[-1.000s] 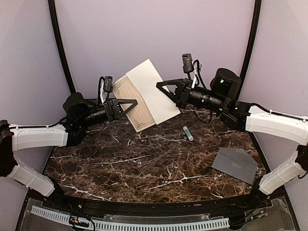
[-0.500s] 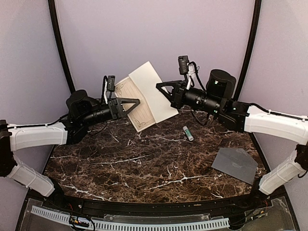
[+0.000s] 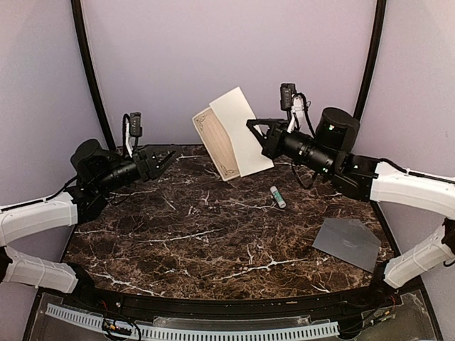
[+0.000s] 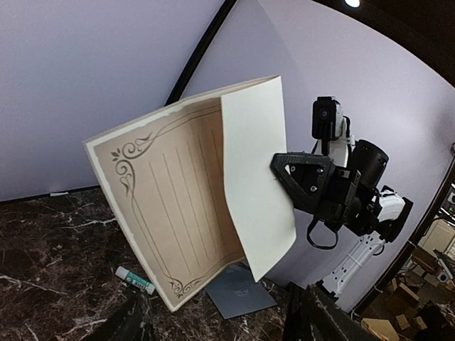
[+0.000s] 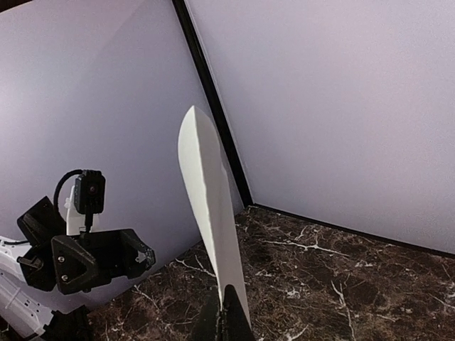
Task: Place the letter into the envelope and seal it
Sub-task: Fold the letter.
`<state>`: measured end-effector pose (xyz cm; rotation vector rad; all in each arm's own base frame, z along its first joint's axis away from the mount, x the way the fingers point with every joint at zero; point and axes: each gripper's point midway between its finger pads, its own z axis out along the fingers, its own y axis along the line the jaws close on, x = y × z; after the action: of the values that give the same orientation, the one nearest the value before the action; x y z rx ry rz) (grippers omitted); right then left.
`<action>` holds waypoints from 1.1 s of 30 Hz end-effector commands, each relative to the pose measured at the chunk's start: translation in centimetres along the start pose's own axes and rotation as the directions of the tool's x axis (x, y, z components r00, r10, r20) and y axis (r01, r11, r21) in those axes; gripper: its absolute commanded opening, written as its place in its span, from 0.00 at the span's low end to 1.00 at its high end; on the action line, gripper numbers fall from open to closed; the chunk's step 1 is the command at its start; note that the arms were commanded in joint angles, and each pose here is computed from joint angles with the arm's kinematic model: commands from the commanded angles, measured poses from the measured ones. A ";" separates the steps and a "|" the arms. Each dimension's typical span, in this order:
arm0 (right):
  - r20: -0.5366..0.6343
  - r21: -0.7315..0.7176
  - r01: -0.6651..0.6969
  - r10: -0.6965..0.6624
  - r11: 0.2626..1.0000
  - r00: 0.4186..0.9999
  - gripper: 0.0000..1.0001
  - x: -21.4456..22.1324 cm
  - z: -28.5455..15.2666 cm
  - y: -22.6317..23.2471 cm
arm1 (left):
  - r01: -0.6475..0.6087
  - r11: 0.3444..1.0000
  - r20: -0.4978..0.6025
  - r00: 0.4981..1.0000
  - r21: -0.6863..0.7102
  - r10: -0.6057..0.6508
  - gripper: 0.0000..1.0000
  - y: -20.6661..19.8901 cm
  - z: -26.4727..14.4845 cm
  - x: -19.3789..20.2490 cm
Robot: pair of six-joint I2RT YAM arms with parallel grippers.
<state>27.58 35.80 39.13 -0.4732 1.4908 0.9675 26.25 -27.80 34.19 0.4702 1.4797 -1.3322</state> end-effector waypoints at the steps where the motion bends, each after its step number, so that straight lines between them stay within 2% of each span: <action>1: 0.080 -0.156 -0.003 0.016 0.988 0.997 0.00 -2.4 -1.4 2.8 | 0.001 0.995 0.026 1.000 -0.101 0.002 0.71 2.6 -2.3 -0.7; 7: 0.093 -0.355 0.008 0.027 0.935 0.995 0.00 -3.6 -2.8 6.4 | 0.029 0.983 0.027 0.999 -0.183 -0.025 0.72 5.2 -2.8 -0.4; 11: 0.056 -0.489 -0.001 0.032 0.872 0.998 0.00 -3.6 -3.2 8.9 | 0.045 0.988 0.007 0.999 -0.151 -0.045 0.72 5.7 -2.0 0.3; 12: 0.048 -0.507 -0.005 0.034 0.862 0.998 0.00 -3.6 -3.1 9.3 | 0.036 0.994 -0.006 0.999 -0.103 -0.037 0.72 4.9 -1.6 0.3; 18: 0.022 -0.541 -0.013 0.029 0.841 0.999 0.00 -3.2 -2.4 10.0 | -0.001 0.995 -0.112 0.994 0.096 0.012 0.72 1.1 1.4 1.4; 22: 0.014 -0.525 -0.018 0.029 0.851 0.999 0.00 -2.9 -1.7 9.6 | -0.016 0.977 -0.115 0.992 0.214 0.042 0.73 -1.4 1.9 1.6; 33: -0.031 -0.487 -0.039 0.027 0.873 0.999 0.00 -1.1 0.1 8.7 | -0.024 0.954 -0.094 0.994 0.300 0.054 0.73 -3.7 2.1 1.5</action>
<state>20.82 40.32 41.52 -0.8363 1.3019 1.3818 24.48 -31.10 32.86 0.7218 1.4444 -1.5033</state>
